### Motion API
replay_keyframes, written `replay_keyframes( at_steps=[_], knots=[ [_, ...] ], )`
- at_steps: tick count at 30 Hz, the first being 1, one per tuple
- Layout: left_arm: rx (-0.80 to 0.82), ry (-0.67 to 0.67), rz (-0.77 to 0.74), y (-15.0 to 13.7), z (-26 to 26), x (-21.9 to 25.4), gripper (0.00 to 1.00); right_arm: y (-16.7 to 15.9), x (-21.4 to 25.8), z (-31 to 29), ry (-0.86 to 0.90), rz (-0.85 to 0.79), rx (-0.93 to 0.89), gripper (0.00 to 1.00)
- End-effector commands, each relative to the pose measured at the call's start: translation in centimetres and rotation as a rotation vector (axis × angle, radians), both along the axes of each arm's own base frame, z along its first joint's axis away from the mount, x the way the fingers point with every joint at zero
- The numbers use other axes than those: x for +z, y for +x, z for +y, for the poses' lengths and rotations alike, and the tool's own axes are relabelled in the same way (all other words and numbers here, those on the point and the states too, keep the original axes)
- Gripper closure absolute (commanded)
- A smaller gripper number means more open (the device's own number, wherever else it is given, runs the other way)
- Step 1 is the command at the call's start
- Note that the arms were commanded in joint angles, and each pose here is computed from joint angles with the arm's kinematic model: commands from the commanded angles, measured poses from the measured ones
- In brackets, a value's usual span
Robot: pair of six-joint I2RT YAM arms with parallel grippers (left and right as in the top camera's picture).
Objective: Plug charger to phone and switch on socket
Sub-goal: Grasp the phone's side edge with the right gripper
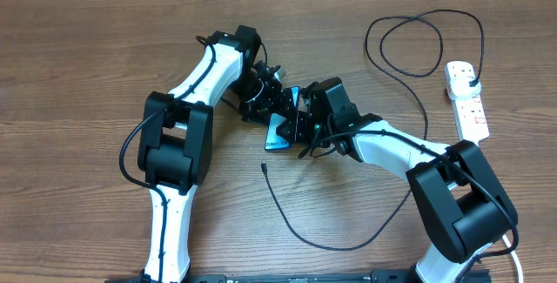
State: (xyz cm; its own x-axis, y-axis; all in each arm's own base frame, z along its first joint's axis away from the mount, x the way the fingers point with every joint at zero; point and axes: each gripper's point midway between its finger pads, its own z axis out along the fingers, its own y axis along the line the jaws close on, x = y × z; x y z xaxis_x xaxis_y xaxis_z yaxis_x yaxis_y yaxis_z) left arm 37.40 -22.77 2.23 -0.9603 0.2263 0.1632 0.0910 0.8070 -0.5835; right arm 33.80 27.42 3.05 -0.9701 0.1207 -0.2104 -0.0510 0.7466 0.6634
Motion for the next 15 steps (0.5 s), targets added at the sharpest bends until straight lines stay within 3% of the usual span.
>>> replay_keyframes(
  at_steps=[1,4,10,15],
  knots=[
    [-0.043,0.041,0.051,-1.6,0.0,-2.9,0.07,0.7,0.5,0.2,0.003,-0.024,-0.004,0.79],
    [-0.043,0.041,0.051,-1.6,0.0,-2.9,0.0,0.5,0.3,0.1,-0.003,-0.012,-0.005,0.95],
    [-0.041,0.026,0.052,-1.6,-0.1,-2.7,0.0,0.2,1.2,0.0,0.082,0.03,0.028,0.96],
    [-0.059,-0.265,0.034,-1.2,-2.0,1.3,0.02,0.6,3.3,-0.6,0.239,0.061,0.073,0.96]
  ],
)
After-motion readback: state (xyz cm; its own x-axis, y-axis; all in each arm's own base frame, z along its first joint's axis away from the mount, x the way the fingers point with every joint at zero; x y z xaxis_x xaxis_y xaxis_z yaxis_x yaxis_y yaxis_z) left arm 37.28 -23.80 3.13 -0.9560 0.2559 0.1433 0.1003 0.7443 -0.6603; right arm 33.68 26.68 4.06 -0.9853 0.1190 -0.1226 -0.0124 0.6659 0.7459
